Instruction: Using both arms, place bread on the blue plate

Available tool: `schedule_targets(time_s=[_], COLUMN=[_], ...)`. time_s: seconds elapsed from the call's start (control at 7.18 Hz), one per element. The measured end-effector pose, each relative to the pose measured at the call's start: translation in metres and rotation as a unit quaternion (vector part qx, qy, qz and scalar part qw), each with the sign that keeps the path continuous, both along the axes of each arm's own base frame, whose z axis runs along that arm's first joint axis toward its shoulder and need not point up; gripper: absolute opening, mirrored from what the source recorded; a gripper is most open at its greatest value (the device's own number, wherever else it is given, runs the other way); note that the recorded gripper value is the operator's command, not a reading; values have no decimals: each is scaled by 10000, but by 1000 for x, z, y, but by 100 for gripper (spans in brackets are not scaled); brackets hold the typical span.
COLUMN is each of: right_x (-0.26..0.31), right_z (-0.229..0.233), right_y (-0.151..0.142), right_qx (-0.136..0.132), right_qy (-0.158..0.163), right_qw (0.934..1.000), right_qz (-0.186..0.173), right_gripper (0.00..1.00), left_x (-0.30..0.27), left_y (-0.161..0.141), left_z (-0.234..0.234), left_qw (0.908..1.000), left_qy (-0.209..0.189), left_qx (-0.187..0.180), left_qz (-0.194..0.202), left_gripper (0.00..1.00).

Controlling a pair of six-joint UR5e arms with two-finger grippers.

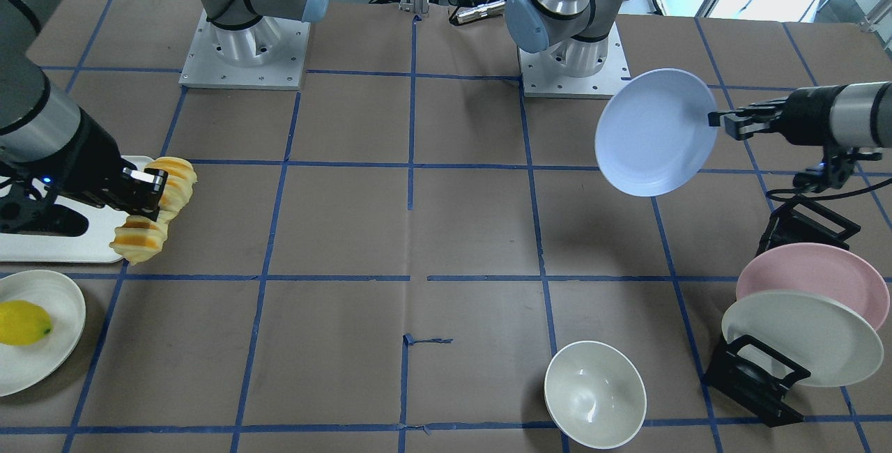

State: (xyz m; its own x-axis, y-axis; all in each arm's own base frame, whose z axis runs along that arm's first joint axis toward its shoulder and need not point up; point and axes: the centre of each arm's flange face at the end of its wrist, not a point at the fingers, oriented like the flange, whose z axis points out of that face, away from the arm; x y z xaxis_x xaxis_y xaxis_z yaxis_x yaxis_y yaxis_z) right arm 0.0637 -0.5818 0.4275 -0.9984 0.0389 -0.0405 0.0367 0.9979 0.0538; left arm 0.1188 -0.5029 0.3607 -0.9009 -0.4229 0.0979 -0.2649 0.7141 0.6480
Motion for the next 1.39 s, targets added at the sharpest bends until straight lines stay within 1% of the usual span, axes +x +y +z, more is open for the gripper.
schedule_targets(time_s=[0.14,0.28,0.42,0.56,0.7,0.84,0.97,1.11,1.25,1.39], right_x=[21,36,45,54,67,85,111,148,184,207], right_z=[-4,-10,-12,-15,-18,-25,-33,-44,-58,-73], right_y=[-2,-4,-6,-8,-11,-15,-21,-25,-28,-30], right_qx=[-8,-2,-3,-1,10,-7,-56,-53,1,49], right_qy=[4,7,5,12,23,30,34,38,46,49], right_qw=[9999,9998,9996,9994,9993,9994,9992,9986,9979,9972], right_qz=[117,217,287,351,381,358,398,526,648,744], right_gripper=[0,0,0,0,0,0,0,0,0,0], left_x=[-56,-107,-149,-186,-222,-254,-279,-300,-314,-319], left_y=[-25,-47,-61,-69,-70,-68,-66,-63,-59,-57], left_z=[-5,-17,-38,-66,-93,-118,-136,-151,-161,-164], left_qw=[9986,9935,9848,9705,9518,9348,9246,9210,9205,9203], left_qy=[42,67,101,107,118,145,212,310,363,378], left_qx=[-424,-968,-1544,-2203,-2847,-3349,-3623,-3697,-3690,-3686], left_qz=[-323,-596,-786,-970,-1132,-1178,-1159,-1189,-1235,-1255], left_gripper=[0,0,0,0,0,0,0,6,83,100])
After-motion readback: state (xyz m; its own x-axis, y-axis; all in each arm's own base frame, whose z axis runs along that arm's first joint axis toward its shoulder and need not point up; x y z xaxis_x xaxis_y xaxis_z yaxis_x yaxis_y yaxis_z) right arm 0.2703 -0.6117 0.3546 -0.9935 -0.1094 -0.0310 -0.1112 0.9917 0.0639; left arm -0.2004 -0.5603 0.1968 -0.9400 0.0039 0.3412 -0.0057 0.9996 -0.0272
